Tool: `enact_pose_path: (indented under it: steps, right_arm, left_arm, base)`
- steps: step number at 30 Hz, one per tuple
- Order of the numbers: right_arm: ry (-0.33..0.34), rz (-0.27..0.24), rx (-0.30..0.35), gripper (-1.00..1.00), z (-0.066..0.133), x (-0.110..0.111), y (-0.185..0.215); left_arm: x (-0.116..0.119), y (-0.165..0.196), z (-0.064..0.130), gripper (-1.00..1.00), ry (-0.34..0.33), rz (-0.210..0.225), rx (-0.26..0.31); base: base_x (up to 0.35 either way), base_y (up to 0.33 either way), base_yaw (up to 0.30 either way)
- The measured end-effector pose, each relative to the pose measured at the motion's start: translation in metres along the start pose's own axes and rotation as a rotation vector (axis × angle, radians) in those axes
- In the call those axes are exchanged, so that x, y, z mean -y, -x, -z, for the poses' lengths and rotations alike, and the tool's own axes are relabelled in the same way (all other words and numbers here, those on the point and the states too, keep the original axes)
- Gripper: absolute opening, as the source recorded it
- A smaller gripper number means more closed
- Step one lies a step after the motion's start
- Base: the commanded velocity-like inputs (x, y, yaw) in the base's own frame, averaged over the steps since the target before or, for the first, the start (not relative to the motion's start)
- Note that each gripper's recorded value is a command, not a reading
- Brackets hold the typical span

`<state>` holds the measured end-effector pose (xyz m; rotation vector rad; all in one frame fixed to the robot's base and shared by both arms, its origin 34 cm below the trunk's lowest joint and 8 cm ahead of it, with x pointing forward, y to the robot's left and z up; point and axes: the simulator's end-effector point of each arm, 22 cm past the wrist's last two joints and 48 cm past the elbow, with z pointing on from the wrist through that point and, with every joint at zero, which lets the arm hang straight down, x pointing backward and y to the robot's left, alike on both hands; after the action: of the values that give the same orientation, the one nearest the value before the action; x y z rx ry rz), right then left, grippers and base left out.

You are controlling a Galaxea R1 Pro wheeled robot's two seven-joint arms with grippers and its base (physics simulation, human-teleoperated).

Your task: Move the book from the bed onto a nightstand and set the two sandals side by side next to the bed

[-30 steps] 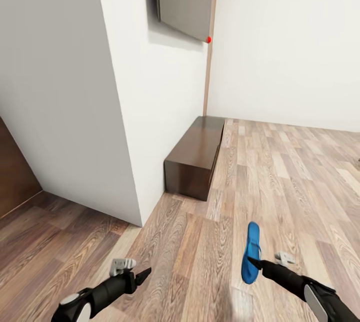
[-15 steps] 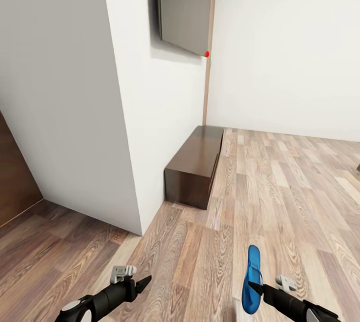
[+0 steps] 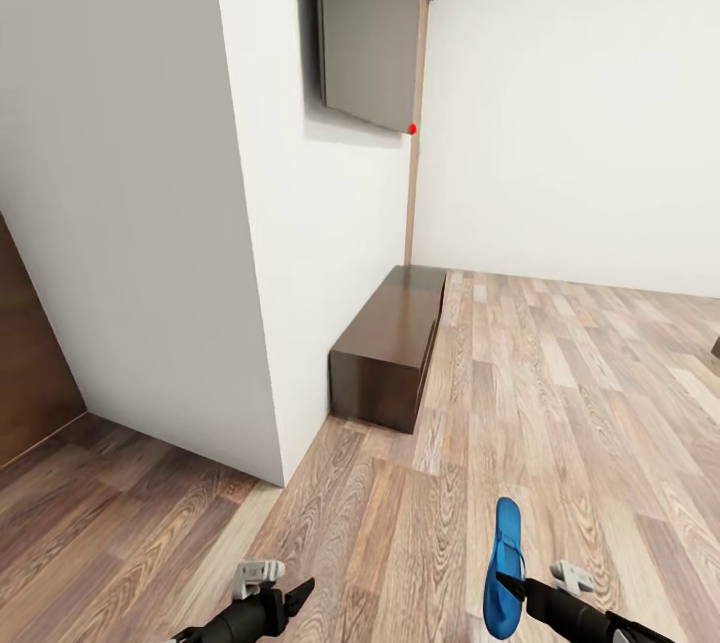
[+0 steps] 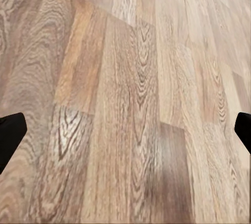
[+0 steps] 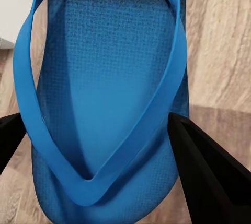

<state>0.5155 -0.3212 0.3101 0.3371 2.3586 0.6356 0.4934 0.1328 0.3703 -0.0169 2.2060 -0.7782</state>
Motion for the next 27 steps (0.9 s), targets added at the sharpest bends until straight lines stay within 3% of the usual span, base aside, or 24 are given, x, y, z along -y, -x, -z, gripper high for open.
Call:
enact_pose_path:
  steps: [7, 12, 18, 27]
  right_arm:
    - [-0.005, 0.005, -0.005, -1.00, 0.007, -0.008, 0.009]
    - [-0.018, 0.068, -0.034, -1.00, 0.013, -0.011, 0.011]
    - [-0.017, 0.093, -0.043, -1.00, 0.017, -0.021, 0.016]
    - [-0.022, 0.067, -0.079, -1.00, 0.026, -0.029, 0.008]
  left_arm:
    - [-0.002, -0.014, 0.005, 1.00, 0.018, 0.035, -0.048]
    - [0.001, -0.010, 0.008, 1.00, 0.023, 0.034, -0.046]
    - [0.000, -0.018, 0.014, 1.00, 0.038, 0.048, -0.067]
    - [0.003, -0.017, 0.021, 1.00, 0.054, 0.038, -0.054]
  base:
    - [0.000, 0.000, 0.000]
    - [0.000, 0.000, 0.000]
    - [0.000, 0.000, 0.000]
    - [0.000, 0.000, 0.000]
